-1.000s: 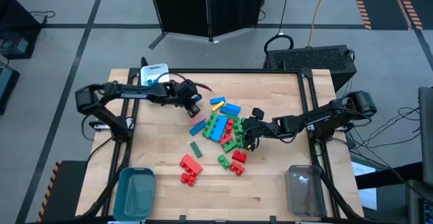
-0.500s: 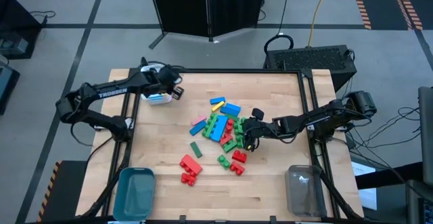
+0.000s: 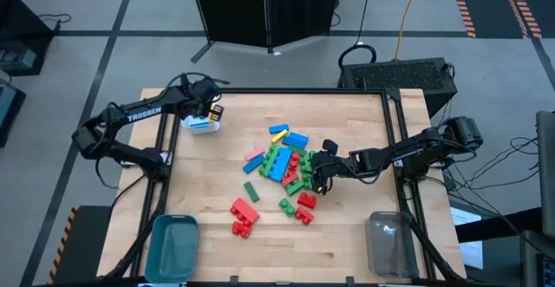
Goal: Sort blocks by size
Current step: Put the dark blue block into the white bin, then adjust the dark blue block on the table
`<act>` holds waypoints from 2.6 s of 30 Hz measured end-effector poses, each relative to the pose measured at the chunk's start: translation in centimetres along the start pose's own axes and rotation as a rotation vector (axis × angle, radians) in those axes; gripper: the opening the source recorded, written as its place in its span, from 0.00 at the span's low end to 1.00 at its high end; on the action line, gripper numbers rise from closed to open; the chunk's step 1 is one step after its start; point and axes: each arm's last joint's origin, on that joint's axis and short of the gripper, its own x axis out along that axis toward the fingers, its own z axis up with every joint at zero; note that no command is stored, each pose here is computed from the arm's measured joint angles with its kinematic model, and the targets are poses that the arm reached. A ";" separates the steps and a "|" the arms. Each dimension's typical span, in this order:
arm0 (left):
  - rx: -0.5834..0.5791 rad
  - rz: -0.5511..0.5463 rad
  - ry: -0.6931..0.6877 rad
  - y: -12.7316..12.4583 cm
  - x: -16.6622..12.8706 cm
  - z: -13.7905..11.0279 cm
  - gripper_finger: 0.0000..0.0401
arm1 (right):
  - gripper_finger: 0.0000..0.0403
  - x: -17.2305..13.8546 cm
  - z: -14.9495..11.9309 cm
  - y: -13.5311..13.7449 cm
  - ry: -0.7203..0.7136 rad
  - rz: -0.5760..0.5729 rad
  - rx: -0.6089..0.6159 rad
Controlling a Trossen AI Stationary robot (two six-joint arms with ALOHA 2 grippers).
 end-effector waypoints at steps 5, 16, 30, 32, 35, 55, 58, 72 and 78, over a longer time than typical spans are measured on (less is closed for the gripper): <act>0.025 0.006 0.006 0.2 0.2 0.0 0.30 | 0.44 0.0 0.0 0.0 0.000 0.000 0.000; 0.097 -0.039 0.031 -0.2 0.0 -0.4 0.33 | 0.44 0.0 0.0 0.0 0.000 -0.001 0.010; 0.450 -0.307 -0.037 -6.2 -3.3 -3.3 0.33 | 0.44 0.0 0.0 0.0 -0.003 0.000 0.015; 0.482 -0.336 -0.061 -7.0 -3.8 -3.8 0.33 | 0.44 0.0 0.0 0.0 -0.003 0.000 0.016; 0.520 -0.383 -0.098 -8.1 -4.6 -4.4 0.33 | 0.44 0.0 0.0 0.0 -0.003 -0.001 0.015; 0.677 -0.599 -0.204 -16.7 -3.8 -8.4 0.33 | 0.44 0.0 0.0 0.0 -0.001 -0.001 0.016; 0.690 -0.580 -0.179 -17.3 -2.8 -8.7 0.33 | 0.44 0.0 0.0 0.0 -0.002 -0.001 0.016; 0.675 -0.485 -0.134 -17.8 0.0 -8.5 0.33 | 0.44 0.0 0.0 0.0 -0.002 0.000 0.016; 0.650 -0.442 -0.133 -17.3 0.6 -7.9 0.33 | 0.44 0.0 0.0 0.0 -0.002 0.000 0.015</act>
